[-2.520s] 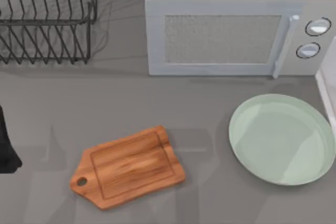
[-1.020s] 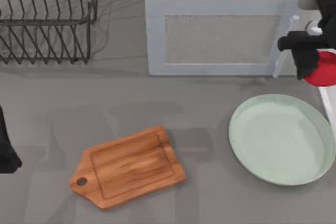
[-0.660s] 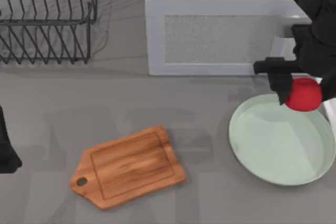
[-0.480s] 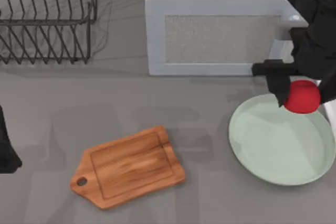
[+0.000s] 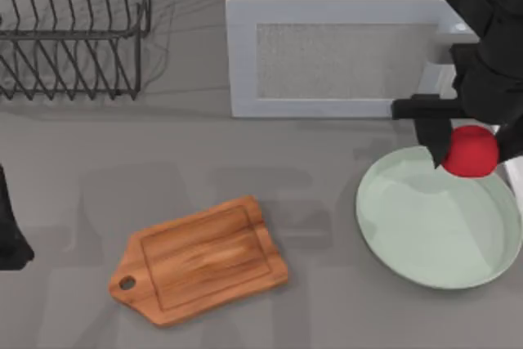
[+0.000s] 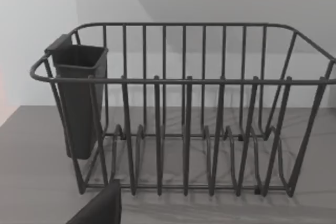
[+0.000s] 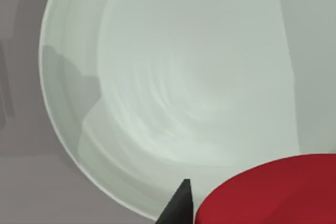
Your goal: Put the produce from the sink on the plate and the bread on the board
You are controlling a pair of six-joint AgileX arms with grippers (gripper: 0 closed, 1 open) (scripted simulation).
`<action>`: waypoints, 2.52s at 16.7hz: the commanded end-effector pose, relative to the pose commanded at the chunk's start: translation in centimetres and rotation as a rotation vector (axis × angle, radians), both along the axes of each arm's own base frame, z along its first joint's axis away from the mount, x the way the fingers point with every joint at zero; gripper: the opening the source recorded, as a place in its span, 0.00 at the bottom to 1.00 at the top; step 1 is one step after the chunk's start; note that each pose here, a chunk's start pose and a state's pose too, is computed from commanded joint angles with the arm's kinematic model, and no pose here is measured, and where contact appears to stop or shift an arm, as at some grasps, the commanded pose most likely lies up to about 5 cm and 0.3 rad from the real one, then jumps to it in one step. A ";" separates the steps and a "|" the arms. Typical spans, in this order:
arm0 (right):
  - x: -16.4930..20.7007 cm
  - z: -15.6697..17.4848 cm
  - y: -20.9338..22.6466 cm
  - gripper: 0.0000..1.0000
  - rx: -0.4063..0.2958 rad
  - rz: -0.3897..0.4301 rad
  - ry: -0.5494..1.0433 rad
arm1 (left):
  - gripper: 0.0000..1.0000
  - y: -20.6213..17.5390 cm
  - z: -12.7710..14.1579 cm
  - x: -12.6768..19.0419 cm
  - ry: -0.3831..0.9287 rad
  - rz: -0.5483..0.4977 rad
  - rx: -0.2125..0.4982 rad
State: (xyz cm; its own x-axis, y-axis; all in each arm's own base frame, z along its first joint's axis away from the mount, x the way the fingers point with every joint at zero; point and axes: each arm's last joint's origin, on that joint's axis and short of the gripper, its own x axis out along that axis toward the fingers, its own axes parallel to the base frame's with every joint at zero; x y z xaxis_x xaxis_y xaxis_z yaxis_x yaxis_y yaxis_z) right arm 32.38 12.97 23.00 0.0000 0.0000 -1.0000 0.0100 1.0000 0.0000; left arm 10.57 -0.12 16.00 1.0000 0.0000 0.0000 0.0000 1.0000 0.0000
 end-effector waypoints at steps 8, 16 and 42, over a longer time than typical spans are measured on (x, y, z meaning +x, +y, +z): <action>0.0 0.0 0.0 0.98 0.000 0.000 0.000 | 1.00 0.0 0.0 0.0 0.000 0.000 0.000; 0.0 0.0 0.0 1.00 0.000 0.000 0.000 | 1.00 0.0 0.0 0.0 0.000 0.000 0.000; -21.7 -5.5 -12.9 1.00 0.026 0.005 -1.488 | 1.00 0.0 0.0 0.0 0.000 0.000 0.000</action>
State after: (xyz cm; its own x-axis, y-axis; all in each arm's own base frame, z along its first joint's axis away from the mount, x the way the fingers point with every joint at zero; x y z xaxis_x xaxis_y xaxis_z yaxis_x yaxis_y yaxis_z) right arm 10.69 0.11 17.50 0.9964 0.0204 -0.0820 -0.0184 0.9995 0.0243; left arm 10.57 -0.12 16.00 1.0000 0.0000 0.0000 0.0000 1.0000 0.0000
